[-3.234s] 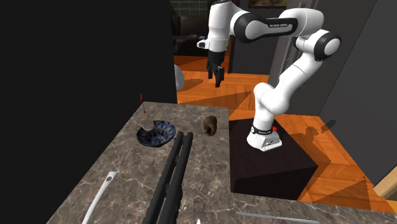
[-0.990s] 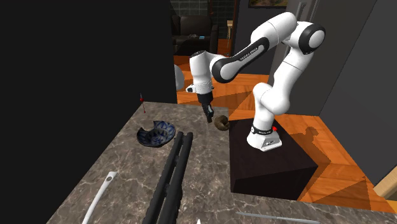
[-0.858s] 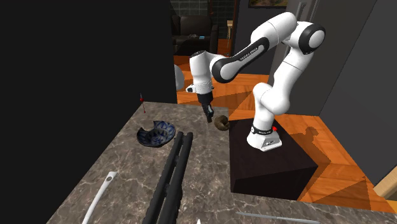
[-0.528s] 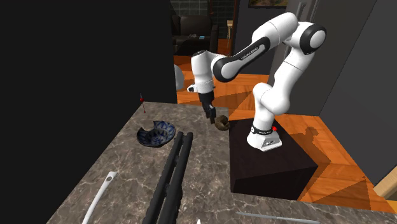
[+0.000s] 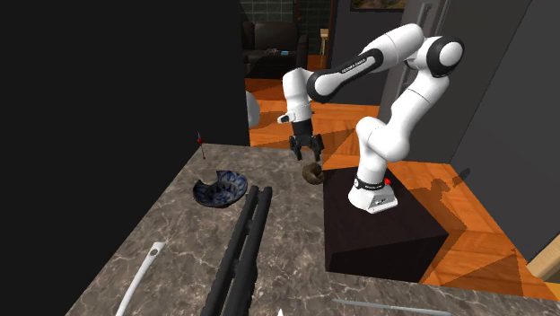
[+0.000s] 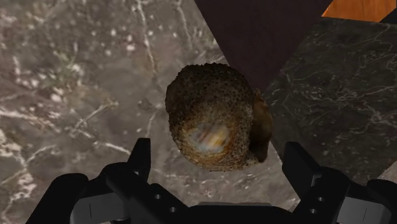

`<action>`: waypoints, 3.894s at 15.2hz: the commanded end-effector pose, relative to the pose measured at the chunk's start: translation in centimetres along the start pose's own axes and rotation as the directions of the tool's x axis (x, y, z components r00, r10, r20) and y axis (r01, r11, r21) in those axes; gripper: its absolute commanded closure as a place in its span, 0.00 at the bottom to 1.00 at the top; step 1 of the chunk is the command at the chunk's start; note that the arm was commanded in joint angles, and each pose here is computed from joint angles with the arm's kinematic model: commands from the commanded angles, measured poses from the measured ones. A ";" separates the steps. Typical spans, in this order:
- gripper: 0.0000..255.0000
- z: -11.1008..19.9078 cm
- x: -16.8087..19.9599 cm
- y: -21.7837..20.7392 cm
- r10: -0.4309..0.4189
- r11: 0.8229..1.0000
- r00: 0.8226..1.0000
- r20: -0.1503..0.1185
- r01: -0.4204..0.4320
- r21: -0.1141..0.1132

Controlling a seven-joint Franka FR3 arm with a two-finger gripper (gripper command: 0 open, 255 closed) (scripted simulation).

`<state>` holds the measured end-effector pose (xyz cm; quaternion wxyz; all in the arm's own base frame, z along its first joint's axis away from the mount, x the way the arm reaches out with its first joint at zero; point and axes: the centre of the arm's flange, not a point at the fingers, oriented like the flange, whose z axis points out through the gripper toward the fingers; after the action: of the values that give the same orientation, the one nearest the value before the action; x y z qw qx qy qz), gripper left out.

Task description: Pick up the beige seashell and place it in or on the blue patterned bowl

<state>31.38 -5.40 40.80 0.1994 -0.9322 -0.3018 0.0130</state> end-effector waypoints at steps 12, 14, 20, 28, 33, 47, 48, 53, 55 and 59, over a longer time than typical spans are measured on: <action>0.00 3.3 -0.2 0.3 -0.019 1.000 1.000 -0.004 0.019 0.006; 1.00 3.3 -0.2 0.3 -0.019 1.000 1.000 -0.004 0.019 0.006; 1.00 3.3 -0.2 0.3 -0.019 1.000 1.000 -0.004 0.019 0.006; 1.00 0.9 0.0 -0.7 -0.019 1.000 1.000 -0.004 0.019 0.006; 1.00 -1.6 0.3 -1.7 -0.019 1.000 1.000 -0.004 0.019 0.006; 1.00 -8.4 1.0 -4.5 -0.019 1.000 1.000 -0.004 0.019 0.006; 1.00 -8.9 1.1 -4.7 -0.019 1.000 1.000 -0.004 0.019 0.006; 1.00 -10.8 2.4 -4.9 -0.019 1.000 1.000 -0.004 0.019 0.006; 1.00 -11.2 4.9 -3.9 -0.019 1.000 1.000 -0.004 0.019 0.006; 1.00 -11.9 9.7 -1.9 -0.019 1.000 1.000 -0.004 0.019 0.006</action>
<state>38.64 -3.16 53.26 0.2029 -0.9286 -0.3105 0.0104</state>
